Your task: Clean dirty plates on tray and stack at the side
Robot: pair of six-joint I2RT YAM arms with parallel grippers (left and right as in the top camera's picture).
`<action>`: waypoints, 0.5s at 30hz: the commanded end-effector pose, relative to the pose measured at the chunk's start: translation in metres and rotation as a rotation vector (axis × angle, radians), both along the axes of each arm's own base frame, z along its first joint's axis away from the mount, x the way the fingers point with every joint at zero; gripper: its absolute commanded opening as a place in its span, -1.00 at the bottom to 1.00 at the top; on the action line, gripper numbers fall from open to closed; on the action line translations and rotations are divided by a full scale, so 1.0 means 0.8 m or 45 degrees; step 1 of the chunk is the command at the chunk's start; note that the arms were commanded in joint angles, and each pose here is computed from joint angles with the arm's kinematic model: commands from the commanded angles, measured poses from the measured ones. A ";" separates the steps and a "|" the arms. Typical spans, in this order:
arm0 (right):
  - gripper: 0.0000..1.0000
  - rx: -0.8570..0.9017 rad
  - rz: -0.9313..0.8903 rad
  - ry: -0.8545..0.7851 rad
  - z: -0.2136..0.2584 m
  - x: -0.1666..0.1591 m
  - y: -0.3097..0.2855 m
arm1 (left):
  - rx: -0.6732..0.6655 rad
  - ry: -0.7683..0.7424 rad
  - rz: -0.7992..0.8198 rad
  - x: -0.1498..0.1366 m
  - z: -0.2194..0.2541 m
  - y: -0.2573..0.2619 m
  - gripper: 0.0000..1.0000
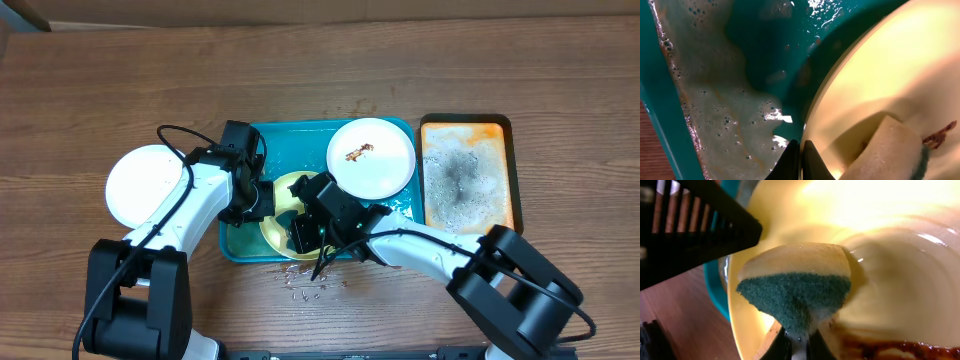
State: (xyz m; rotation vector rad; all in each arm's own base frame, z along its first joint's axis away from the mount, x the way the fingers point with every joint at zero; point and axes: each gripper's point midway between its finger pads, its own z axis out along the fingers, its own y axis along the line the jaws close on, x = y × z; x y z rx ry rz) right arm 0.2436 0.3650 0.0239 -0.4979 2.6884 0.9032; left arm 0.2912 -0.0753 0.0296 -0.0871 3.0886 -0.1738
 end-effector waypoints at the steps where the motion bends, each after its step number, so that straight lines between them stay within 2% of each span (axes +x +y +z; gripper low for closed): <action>1: -0.92 -0.050 -0.009 0.034 -0.020 -0.006 -0.006 | -0.009 0.002 0.007 -0.002 0.001 -0.004 -0.92; 10: -0.92 -0.240 -0.278 0.007 -0.039 0.043 -0.070 | -0.002 0.027 0.006 -0.008 0.000 -0.003 -0.92; 15: -0.93 -0.256 -0.386 0.034 -0.042 0.070 -0.103 | -0.002 0.029 0.007 -0.008 0.000 -0.002 -0.92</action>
